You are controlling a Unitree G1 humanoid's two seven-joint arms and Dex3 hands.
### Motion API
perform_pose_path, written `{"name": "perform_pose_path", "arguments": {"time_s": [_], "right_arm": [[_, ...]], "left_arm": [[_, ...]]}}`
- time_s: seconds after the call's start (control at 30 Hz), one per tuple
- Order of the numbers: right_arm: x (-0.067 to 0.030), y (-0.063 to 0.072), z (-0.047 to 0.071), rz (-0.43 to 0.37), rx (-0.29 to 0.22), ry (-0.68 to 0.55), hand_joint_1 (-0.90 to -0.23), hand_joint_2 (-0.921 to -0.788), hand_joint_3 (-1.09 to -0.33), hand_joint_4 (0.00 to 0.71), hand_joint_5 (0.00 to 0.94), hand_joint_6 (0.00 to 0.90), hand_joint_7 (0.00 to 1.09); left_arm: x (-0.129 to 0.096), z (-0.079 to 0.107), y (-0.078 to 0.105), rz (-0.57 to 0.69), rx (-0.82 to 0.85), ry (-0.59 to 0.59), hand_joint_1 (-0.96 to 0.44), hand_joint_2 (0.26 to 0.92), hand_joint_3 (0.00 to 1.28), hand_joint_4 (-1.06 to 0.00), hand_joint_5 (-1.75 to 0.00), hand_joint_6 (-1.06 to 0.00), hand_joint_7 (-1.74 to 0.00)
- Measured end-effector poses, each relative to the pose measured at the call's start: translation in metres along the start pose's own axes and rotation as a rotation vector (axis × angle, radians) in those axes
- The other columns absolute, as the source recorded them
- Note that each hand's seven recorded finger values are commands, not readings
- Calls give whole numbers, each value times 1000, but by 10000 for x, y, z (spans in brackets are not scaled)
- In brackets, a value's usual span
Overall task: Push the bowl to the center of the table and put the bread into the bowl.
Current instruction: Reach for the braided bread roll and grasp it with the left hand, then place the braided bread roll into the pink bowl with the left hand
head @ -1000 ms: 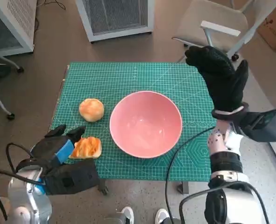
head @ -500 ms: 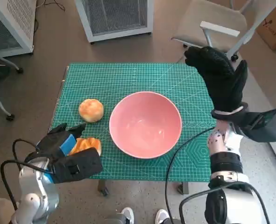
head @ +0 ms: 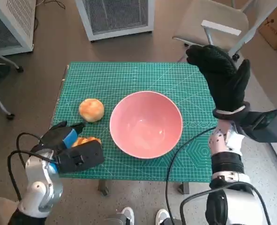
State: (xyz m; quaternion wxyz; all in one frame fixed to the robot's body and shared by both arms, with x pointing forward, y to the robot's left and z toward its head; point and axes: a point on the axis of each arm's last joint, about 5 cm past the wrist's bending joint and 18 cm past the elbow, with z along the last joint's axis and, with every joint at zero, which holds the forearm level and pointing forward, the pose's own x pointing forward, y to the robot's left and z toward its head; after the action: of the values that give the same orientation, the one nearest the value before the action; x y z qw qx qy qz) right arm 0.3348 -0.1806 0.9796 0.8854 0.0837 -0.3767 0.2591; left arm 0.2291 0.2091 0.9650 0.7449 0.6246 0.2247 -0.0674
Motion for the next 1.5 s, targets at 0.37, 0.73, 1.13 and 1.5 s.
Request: {"name": "perform_pose_path", "arguments": {"time_s": [0.37,0.73,1.13,1.5], "right_arm": [[-5,0,4,3,-4,-1,-608,-921,-606,131,1,263,81],[-15,-9,19,4,-9,-6,-604,-921,-607,132,1,260,87],[-24,-15,20,6,-5,-2,-610,-921,-607,131,0,256,93],[-20,-28,35,15,-9,-3,-611,-921,-607,131,0,252,100]], "left_arm": [[148,71,-18,-29,39,7,207,838,60,-501,-495,-494,-47],[217,89,-20,-21,99,-4,405,554,821,-599,-1492,-605,-576],[237,87,-44,-21,123,-6,11,811,374,-548,-1396,-531,-1244],[177,104,-43,-28,115,-15,8,900,278,-462,-1558,-496,-1164]]}}
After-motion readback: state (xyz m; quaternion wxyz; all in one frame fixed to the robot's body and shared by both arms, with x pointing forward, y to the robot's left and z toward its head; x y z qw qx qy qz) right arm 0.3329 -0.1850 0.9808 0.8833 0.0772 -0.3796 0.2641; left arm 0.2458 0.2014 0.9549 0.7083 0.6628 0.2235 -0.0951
